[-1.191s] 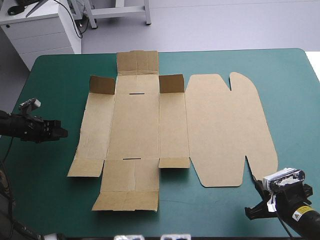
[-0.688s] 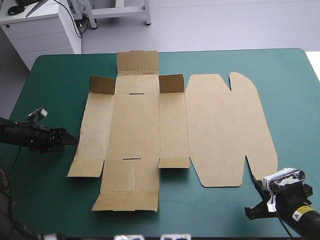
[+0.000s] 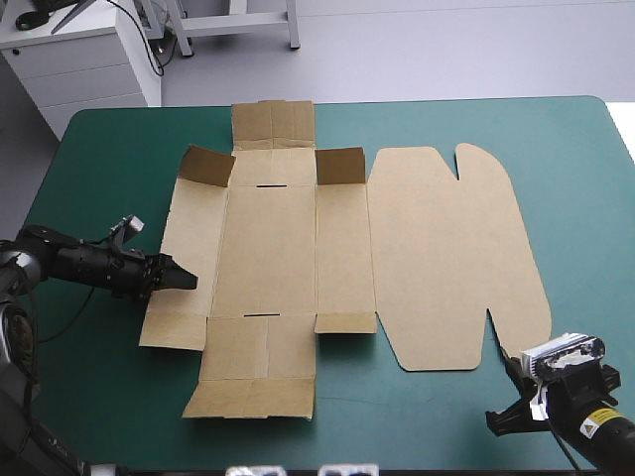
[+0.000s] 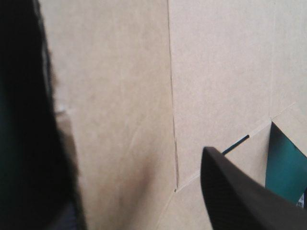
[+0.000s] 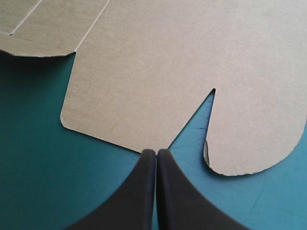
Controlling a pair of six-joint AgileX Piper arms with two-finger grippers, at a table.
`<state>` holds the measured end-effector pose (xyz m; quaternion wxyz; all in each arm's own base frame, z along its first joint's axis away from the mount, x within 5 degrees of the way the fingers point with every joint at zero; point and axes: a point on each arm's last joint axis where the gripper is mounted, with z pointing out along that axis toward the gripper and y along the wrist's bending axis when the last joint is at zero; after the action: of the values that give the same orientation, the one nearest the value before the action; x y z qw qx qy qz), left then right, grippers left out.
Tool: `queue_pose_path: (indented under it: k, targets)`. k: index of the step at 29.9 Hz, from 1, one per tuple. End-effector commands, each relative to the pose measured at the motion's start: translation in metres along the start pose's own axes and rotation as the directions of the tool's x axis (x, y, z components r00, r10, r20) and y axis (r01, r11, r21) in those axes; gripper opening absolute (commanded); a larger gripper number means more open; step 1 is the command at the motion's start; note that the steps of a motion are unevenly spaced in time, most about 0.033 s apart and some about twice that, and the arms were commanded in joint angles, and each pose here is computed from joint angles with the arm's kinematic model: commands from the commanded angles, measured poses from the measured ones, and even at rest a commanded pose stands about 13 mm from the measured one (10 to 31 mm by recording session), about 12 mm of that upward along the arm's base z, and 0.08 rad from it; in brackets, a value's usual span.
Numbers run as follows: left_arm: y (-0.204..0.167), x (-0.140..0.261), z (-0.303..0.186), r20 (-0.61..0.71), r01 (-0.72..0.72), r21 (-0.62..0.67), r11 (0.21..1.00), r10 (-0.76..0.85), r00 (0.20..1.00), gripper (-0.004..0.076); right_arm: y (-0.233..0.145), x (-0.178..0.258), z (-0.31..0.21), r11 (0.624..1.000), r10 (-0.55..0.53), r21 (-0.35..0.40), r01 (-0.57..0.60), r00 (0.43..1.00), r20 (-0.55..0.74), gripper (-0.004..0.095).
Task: Fold the box
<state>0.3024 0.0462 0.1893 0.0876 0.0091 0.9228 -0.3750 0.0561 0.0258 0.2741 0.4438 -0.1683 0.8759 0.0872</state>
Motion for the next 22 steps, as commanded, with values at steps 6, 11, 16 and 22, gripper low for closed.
queue_pose_path:
  k: [6,11,16,22]
  targets:
    - [-0.0118,-0.0022,-0.0033,0.011,-0.006,0.021,1.000,0.005,1.000,-0.0010,-0.0012,-0.0124,-0.0042,1.000,-0.002,0.013,0.001,0.997,0.079,-0.0004]
    - [-0.0124,-0.0026,-0.0033,0.015,-0.003,0.028,1.000,0.002,1.000,-0.0008,-0.0012,-0.0124,-0.0042,1.000,-0.002,0.013,0.001,0.997,0.079,-0.0004]
    - [-0.0129,-0.0017,-0.0033,0.006,-0.006,0.033,0.999,0.006,1.000,-0.0008,-0.0012,-0.0124,-0.0042,1.000,-0.002,0.013,0.001,0.997,0.079,-0.0004]
    - [-0.0139,-0.0007,-0.0033,-0.004,-0.020,0.044,0.999,0.021,1.000,-0.0008,-0.0012,-0.0124,-0.0042,1.000,-0.002,0.013,0.001,0.997,0.079,-0.0004]
